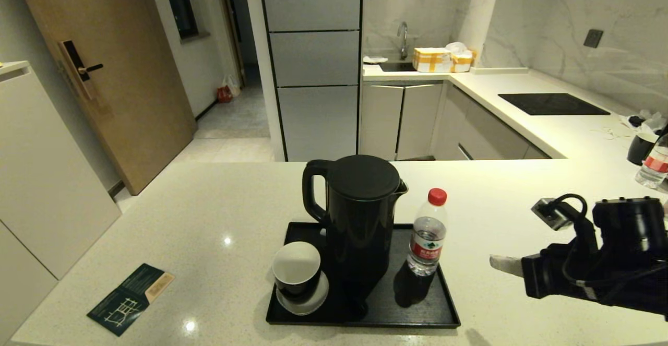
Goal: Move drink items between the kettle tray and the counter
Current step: Pick up the bottled water
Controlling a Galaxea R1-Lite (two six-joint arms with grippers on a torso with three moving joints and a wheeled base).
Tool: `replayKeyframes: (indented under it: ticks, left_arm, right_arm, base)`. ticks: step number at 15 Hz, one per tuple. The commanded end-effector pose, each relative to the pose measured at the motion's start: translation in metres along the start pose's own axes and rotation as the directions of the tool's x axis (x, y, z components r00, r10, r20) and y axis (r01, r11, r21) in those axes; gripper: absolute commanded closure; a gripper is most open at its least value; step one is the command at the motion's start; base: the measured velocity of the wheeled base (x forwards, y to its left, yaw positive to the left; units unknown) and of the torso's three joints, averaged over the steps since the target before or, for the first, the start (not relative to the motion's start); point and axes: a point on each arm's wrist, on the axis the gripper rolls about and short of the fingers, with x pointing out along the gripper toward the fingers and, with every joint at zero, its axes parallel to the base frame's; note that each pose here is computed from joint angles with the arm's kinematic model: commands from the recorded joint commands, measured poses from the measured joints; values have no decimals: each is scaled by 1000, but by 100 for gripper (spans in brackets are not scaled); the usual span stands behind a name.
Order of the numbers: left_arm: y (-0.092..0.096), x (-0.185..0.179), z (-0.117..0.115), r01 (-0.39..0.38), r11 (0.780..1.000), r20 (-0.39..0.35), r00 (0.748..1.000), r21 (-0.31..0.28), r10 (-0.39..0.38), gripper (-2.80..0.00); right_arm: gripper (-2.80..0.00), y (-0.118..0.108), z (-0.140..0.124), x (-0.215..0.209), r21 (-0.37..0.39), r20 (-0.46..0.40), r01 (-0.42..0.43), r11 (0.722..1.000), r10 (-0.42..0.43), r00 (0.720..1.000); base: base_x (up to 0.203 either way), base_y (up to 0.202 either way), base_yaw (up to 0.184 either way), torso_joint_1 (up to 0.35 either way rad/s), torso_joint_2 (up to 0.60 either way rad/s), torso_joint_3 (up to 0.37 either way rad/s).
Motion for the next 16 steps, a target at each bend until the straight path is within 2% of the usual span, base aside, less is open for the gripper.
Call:
replayKeyframes:
  ticks: [1, 2, 3, 4, 6, 9, 13, 16]
  left_arm:
    - [0, 0, 0, 0, 1000, 0, 1000, 1, 0, 0]
    - [0, 0, 0, 0, 1000, 0, 1000, 1, 0, 0]
    - [0, 0, 0, 0, 1000, 0, 1000, 1, 0, 0]
    - [0, 0, 0, 0, 1000, 0, 1000, 1, 0, 0]
    - [0, 0, 0, 1, 1000, 1, 1000, 1, -1, 0]
    - [0, 0, 0, 0, 1000, 0, 1000, 1, 0, 0]
    - [0, 0, 0, 0, 1000, 0, 1000, 1, 0, 0]
    - [0, 0, 0, 0, 1000, 0, 1000, 1, 0, 0]
  right_arm:
    - [0, 0, -11, 29, -7, -26, -2, 1000, 2, 1000]
    - [0, 1, -10, 30, -5, -24, 2, 1000, -2, 1000]
    - [-68, 6, -10, 31, -3, -19, 9, 1000, -9, 1000]
    - [-280, 6, -10, 32, -7, -14, 16, 1000, -16, 1000]
    - [-280, 13, -12, 36, -33, 29, 52, 998, -51, 998]
    - [-280, 18, -11, 38, -16, 44, 21, 1000, -20, 999]
    - [-280, 17, -8, 49, -40, 113, -1, 999, 6, 994]
    - [-280, 17, -17, 68, -62, 136, -9, 998, 17, 991]
  base:
    - [0, 0, 0, 0, 0, 0]
    - [0, 0, 0, 0, 0, 0]
    - [0, 0, 0, 0, 0, 0]
    - [0, 0, 0, 0, 0, 0]
    - [0, 0, 0, 0, 0, 0]
    - [0, 0, 0, 0, 0, 0]
    - [0, 0, 0, 0, 0, 0]
    - [0, 0, 0, 0, 0, 0]
